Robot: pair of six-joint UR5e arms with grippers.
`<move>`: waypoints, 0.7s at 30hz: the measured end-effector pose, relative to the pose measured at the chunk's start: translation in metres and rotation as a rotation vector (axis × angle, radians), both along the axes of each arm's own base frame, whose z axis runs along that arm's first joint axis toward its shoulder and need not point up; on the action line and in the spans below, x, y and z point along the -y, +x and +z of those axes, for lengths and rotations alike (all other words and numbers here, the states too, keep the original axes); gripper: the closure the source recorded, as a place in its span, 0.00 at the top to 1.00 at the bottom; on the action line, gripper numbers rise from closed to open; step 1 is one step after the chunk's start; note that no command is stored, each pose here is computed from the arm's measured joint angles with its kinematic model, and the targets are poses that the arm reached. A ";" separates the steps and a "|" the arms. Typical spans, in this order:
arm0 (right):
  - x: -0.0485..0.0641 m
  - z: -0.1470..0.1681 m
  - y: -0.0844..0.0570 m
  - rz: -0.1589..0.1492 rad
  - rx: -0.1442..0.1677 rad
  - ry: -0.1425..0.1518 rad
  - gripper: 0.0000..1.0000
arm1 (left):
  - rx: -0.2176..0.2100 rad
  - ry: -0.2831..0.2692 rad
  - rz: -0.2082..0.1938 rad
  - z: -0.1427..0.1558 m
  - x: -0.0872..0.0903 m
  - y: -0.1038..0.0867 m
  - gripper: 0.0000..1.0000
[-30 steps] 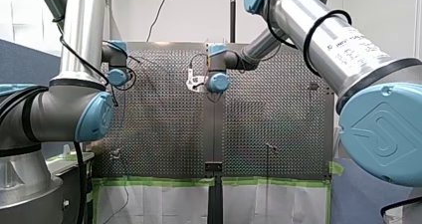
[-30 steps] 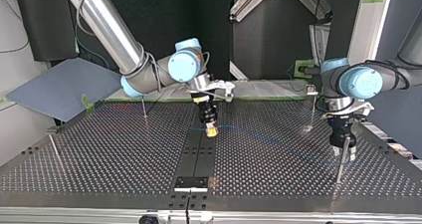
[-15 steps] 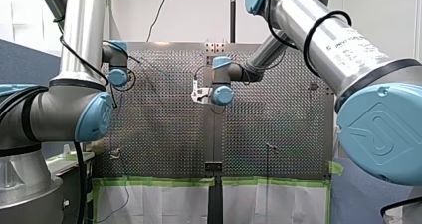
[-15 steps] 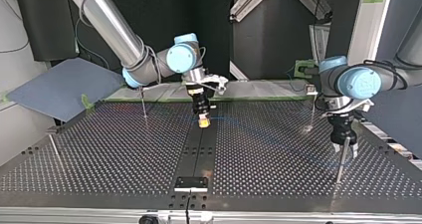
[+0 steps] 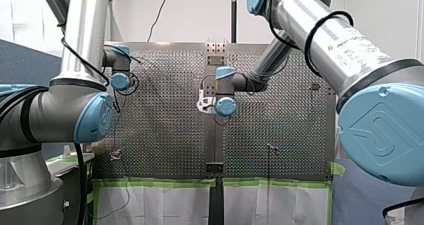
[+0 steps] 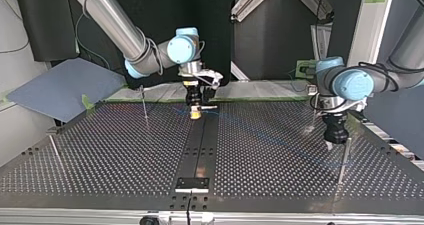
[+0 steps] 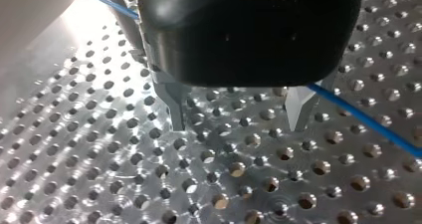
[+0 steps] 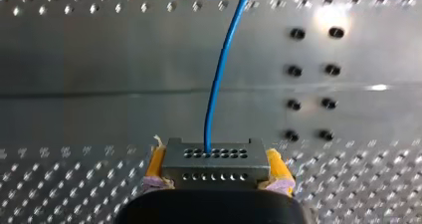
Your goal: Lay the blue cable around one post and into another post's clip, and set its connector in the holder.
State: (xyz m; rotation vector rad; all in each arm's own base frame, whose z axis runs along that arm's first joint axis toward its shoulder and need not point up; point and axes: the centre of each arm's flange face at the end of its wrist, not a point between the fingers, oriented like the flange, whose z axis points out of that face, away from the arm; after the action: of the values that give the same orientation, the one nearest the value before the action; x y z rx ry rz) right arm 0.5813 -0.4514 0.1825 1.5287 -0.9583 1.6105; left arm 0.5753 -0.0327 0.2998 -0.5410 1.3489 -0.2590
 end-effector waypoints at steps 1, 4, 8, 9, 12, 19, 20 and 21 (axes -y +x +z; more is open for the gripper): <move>-0.001 -0.002 -0.002 -0.007 0.000 0.000 0.00 | -0.001 0.000 -0.001 -0.001 0.001 0.000 1.00; -0.003 -0.010 -0.007 -0.030 -0.001 0.000 0.00 | -0.003 0.000 -0.002 -0.002 0.002 0.000 1.00; -0.005 -0.022 -0.017 -0.069 -0.002 0.000 0.00 | -0.003 -0.001 0.000 -0.002 0.003 0.000 1.00; -0.006 -0.025 -0.019 -0.079 -0.002 0.000 0.00 | -0.003 -0.001 0.000 -0.002 0.003 0.000 1.00; -0.007 -0.035 -0.028 -0.111 -0.002 0.001 0.00 | -0.003 -0.001 0.000 -0.002 0.003 0.000 1.00; -0.006 -0.055 -0.052 -0.192 -0.009 0.000 0.00 | -0.005 -0.002 0.001 -0.002 0.003 0.000 1.00; -0.005 -0.059 -0.057 -0.208 -0.012 -0.001 0.00 | -0.006 -0.003 0.001 -0.002 0.003 0.000 1.00; -0.005 -0.062 -0.061 -0.220 -0.014 0.000 0.00 | -0.006 -0.003 0.001 -0.002 0.003 0.000 1.00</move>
State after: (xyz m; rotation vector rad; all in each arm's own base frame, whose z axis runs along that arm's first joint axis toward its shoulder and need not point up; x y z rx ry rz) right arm 0.5204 -0.4463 0.1201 1.3804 -1.0784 1.4422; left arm 0.5751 -0.0361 0.2975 -0.5451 1.3538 -0.2585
